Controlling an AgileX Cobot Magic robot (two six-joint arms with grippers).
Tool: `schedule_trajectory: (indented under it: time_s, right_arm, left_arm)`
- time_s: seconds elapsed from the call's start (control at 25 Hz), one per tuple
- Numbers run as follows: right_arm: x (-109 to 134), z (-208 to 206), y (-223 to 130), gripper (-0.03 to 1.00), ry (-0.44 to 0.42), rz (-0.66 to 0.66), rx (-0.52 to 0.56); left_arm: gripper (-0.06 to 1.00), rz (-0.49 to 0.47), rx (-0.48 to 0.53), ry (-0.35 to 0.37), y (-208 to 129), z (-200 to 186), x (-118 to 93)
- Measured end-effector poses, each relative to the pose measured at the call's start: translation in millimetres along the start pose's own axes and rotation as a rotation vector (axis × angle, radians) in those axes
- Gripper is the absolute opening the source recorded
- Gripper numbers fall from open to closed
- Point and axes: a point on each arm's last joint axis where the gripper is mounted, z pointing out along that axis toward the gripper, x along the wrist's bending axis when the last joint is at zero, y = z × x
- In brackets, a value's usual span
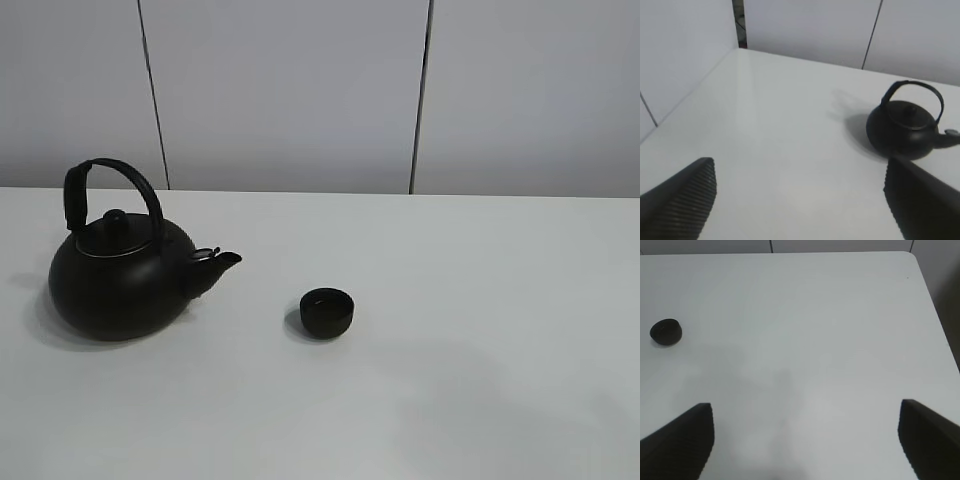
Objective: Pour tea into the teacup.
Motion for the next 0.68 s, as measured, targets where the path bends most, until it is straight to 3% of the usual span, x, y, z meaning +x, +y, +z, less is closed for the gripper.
schedule_trajectory:
  time_s: [0.16,0.68]
  right_arm:
    - [0.0,0.0,-0.1,0.69,0.0,0.0,0.001]
    - [0.0,0.0,-0.1,0.69,0.0,0.0,0.001]
  left_arm:
    - [0.66,-0.013,0.101,-0.027,-17.9,17.4,-3.7]
    - [0.66,0.037,0.161,-0.022,-31.1,31.8,-3.9]
